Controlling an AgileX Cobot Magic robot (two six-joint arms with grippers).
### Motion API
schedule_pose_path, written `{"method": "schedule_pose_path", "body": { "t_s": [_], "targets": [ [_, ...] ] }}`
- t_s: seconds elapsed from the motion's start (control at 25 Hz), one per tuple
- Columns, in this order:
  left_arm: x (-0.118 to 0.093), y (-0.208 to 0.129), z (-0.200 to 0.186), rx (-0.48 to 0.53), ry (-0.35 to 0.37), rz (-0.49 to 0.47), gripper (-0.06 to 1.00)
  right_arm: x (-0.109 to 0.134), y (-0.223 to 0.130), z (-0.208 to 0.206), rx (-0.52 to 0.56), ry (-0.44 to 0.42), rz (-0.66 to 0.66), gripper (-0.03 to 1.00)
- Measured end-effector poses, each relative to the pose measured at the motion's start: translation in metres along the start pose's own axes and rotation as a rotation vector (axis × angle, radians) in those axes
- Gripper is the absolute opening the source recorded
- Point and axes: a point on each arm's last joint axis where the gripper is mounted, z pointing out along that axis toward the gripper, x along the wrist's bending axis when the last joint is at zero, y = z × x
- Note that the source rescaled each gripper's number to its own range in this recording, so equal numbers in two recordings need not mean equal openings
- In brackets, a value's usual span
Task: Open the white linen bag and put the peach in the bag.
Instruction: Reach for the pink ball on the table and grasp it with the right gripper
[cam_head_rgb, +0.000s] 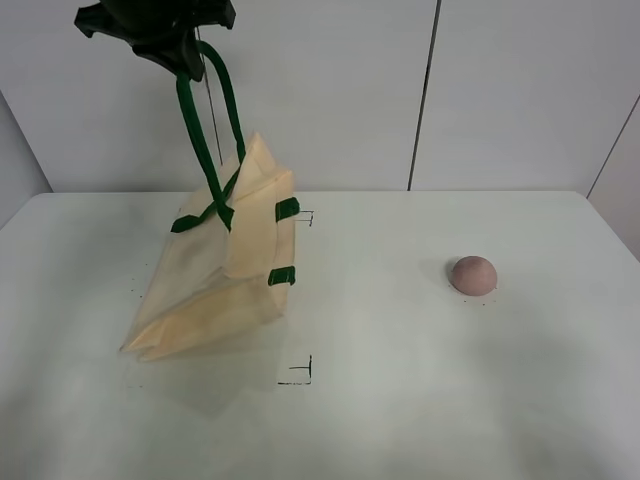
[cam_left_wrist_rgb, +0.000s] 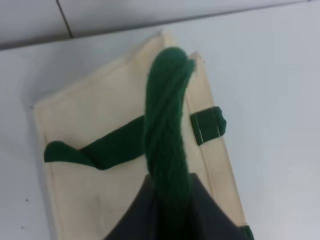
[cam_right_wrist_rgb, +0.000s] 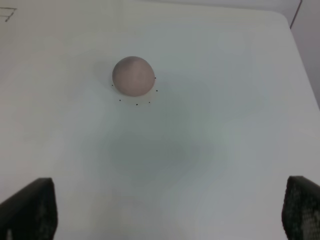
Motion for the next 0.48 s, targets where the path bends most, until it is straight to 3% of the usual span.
{"method": "schedule_pose_path", "body": {
  "t_s": [0.24,0.48],
  "targets": [
    [0.000,0.000,-0.004,-0.007,-0.006,-0.001,0.00,0.000,0.025,0.029,0.145,0.001,0.000,1.00],
    [-0.001,0.000,-0.004,-0.005,-0.015,-0.003,0.00,0.001,0.075,0.112,0.389,0.020,0.016,1.00]
  ]
}}
